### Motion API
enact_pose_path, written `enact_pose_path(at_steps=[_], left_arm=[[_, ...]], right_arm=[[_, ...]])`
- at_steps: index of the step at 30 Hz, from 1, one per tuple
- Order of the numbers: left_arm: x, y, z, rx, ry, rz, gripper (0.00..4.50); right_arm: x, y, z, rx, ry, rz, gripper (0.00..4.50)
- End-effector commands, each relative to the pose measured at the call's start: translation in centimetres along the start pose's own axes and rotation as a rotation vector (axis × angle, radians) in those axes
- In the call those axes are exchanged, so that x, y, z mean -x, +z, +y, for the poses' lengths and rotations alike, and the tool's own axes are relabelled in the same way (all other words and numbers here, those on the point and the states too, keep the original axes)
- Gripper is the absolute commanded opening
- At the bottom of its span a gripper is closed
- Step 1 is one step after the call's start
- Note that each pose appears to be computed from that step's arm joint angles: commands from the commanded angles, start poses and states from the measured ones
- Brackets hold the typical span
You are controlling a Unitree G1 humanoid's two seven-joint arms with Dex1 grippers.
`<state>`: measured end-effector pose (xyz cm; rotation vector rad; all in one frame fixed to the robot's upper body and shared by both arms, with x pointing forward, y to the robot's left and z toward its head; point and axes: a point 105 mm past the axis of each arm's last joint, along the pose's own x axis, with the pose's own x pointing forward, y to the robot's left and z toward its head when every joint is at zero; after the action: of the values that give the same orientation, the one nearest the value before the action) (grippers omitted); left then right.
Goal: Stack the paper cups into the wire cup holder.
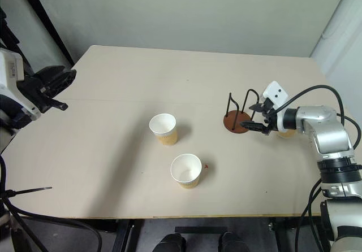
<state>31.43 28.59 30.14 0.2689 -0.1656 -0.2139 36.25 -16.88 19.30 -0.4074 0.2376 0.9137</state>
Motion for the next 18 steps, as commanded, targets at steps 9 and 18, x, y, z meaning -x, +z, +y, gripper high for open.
enact_pose_path(at_steps=[9, 18], left_arm=[[-2.8, 2.8, -2.5, 0.028, -0.191, -0.097, 1.33], [-1.9, 4.4, -8.7, 0.147, -0.685, -0.084, 1.33]], right_arm=[[3.4, 1.7, 0.1, -0.038, -0.046, -0.070, 3.87], [4.8, 1.7, -1.2, -0.097, -0.157, -0.033, 3.87]])
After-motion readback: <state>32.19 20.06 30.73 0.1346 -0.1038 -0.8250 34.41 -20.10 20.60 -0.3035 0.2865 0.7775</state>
